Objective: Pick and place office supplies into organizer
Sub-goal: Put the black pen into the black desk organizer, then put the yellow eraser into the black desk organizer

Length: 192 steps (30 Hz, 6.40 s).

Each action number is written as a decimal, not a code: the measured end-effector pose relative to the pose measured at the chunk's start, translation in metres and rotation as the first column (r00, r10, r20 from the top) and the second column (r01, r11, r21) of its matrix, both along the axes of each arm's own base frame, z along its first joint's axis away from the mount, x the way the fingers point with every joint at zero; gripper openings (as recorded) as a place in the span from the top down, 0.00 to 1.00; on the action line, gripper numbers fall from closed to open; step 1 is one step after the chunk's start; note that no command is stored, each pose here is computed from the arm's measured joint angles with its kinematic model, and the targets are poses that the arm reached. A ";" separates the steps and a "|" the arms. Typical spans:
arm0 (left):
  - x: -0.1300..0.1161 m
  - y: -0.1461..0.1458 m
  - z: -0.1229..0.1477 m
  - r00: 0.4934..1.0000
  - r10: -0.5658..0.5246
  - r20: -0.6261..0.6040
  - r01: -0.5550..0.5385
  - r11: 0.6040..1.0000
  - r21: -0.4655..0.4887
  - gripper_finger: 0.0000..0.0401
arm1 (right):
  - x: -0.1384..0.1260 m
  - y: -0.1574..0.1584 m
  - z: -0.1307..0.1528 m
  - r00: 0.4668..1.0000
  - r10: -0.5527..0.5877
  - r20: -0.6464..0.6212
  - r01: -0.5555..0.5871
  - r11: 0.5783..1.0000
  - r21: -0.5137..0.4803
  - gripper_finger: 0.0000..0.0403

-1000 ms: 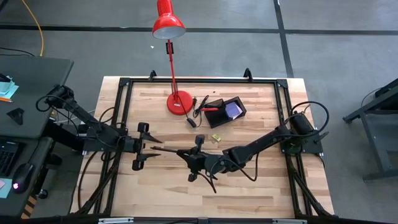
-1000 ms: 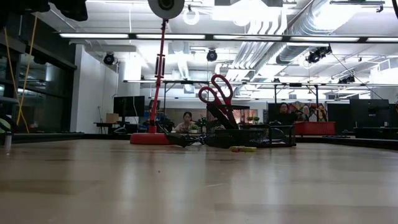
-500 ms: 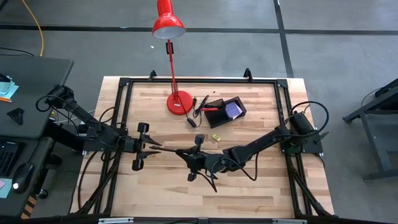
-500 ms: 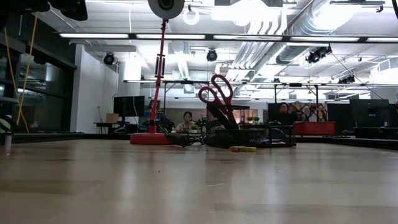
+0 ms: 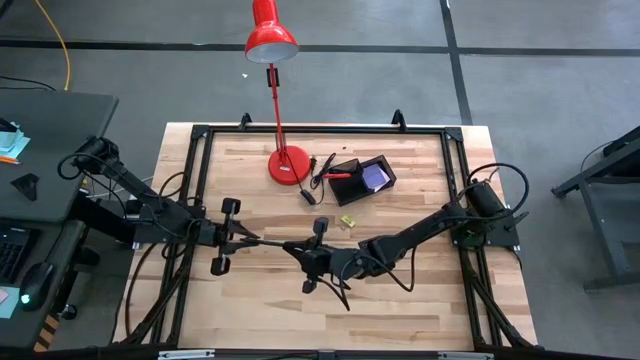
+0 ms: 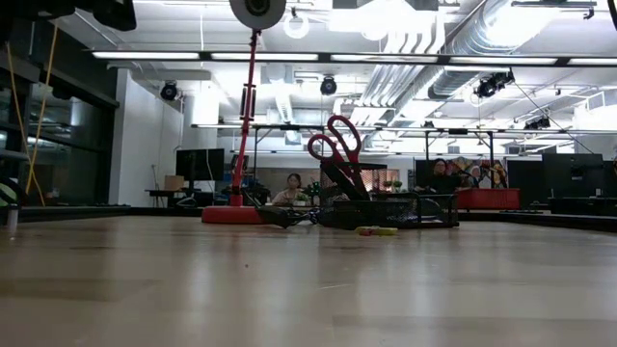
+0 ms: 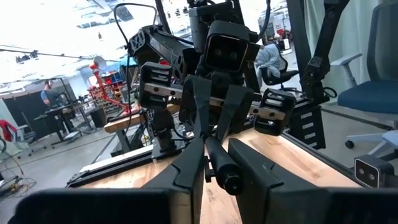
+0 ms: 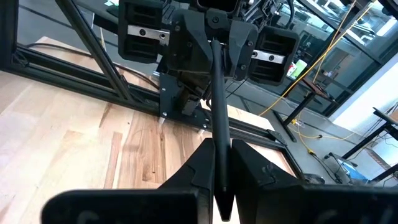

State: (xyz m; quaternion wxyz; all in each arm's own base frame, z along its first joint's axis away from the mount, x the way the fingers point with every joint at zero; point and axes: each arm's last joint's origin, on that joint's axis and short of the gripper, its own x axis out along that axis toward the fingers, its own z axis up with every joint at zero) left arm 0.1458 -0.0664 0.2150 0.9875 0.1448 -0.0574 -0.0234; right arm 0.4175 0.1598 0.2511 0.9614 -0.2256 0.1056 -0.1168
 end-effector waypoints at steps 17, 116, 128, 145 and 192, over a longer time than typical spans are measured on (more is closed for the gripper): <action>0.000 0.001 0.000 1.000 0.024 -0.001 -0.024 0.999 -0.033 0.90 | -0.004 0.007 0.004 0.997 -0.069 0.020 0.071 0.994 -0.084 0.84; 0.185 0.192 0.062 0.764 0.450 -0.463 -0.567 0.810 -0.149 0.89 | -0.208 -0.010 -0.087 0.813 0.553 0.184 -0.574 0.706 0.414 0.73; 0.217 0.212 0.034 0.666 0.427 -0.612 -0.593 0.800 -0.087 0.88 | -0.209 -0.009 -0.089 0.823 0.543 0.166 -0.557 0.718 0.418 0.73; 0.226 0.216 0.027 0.666 0.410 -0.624 -0.584 0.806 -0.093 0.83 | -0.209 -0.010 -0.089 0.840 0.518 0.160 -0.534 0.736 0.416 0.73; 0.160 0.012 -0.004 0.970 -0.183 -0.158 0.133 0.950 -0.282 0.58 | -0.183 -0.059 -0.139 0.985 -0.172 -0.001 0.140 0.799 0.585 0.73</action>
